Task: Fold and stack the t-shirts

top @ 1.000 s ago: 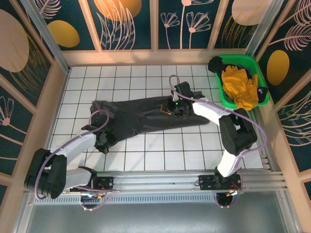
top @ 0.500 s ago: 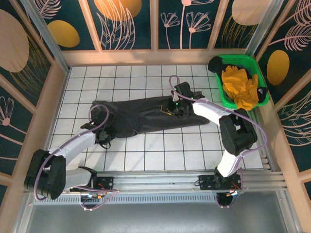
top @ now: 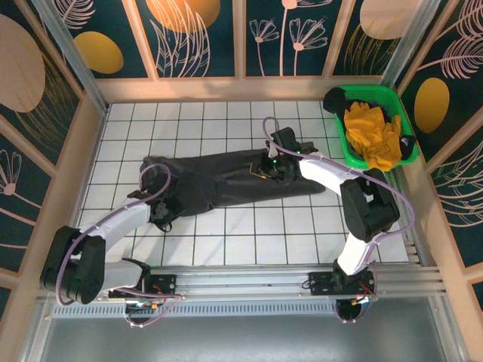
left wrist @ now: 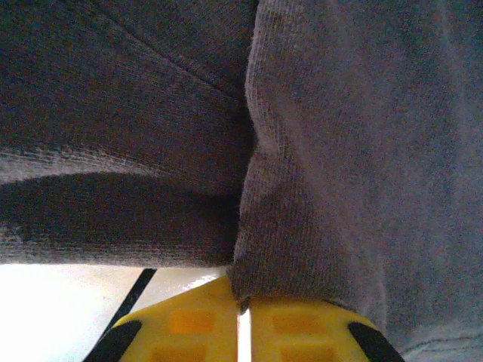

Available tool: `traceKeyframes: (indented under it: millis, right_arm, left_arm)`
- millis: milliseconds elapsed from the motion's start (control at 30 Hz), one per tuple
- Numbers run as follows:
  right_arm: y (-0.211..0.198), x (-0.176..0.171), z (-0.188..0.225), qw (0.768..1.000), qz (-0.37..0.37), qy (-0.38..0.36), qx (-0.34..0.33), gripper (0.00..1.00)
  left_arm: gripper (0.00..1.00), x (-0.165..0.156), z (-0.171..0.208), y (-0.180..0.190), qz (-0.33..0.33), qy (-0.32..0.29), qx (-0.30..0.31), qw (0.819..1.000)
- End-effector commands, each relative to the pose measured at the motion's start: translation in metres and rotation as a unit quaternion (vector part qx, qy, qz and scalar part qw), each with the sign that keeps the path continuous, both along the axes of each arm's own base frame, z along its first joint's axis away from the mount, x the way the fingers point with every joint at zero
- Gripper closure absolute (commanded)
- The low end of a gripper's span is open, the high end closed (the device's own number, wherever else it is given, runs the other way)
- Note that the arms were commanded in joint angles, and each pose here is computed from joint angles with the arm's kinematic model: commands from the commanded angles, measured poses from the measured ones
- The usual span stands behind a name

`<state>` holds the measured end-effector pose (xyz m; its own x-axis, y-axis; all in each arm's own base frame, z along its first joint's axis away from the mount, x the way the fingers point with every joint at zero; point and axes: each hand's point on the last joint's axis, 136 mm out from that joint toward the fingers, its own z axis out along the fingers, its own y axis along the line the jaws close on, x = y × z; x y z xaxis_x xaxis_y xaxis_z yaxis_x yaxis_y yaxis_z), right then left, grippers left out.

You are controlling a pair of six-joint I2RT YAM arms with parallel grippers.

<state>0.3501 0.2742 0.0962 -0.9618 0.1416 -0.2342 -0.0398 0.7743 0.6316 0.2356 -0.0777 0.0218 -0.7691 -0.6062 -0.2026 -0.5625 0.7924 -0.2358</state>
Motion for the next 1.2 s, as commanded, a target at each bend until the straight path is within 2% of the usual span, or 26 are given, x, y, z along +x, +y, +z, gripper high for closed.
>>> traceKeyframes:
  millis: [0,67,633,967,1167]
  right_arm:
    - [0.001,-0.001,0.007,1.000,0.003,-0.008,0.001,0.75]
    - [0.000,-0.002,0.006,1.000,0.002,-0.007,0.000,0.75]
    - [-0.006,0.004,0.004,1.000,-0.015,-0.012,-0.002,0.76]
    - [-0.013,0.005,0.002,1.000,-0.019,-0.010,-0.002,0.76]
    - [-0.016,0.005,0.001,1.000,-0.019,-0.009,-0.004,0.76]
  left_arm:
    - [0.96,-0.010,-0.005,0.003,-0.008,0.019,0.007,1.000]
    - [1.00,-0.013,-0.004,0.004,-0.008,0.022,0.008,1.000]
    - [1.00,-0.028,0.051,-0.024,0.005,0.036,-0.093,0.995]
    - [1.00,-0.051,0.053,-0.039,0.001,0.075,-0.137,0.988]
    - [1.00,-0.068,0.042,-0.037,-0.005,0.100,-0.120,0.988]
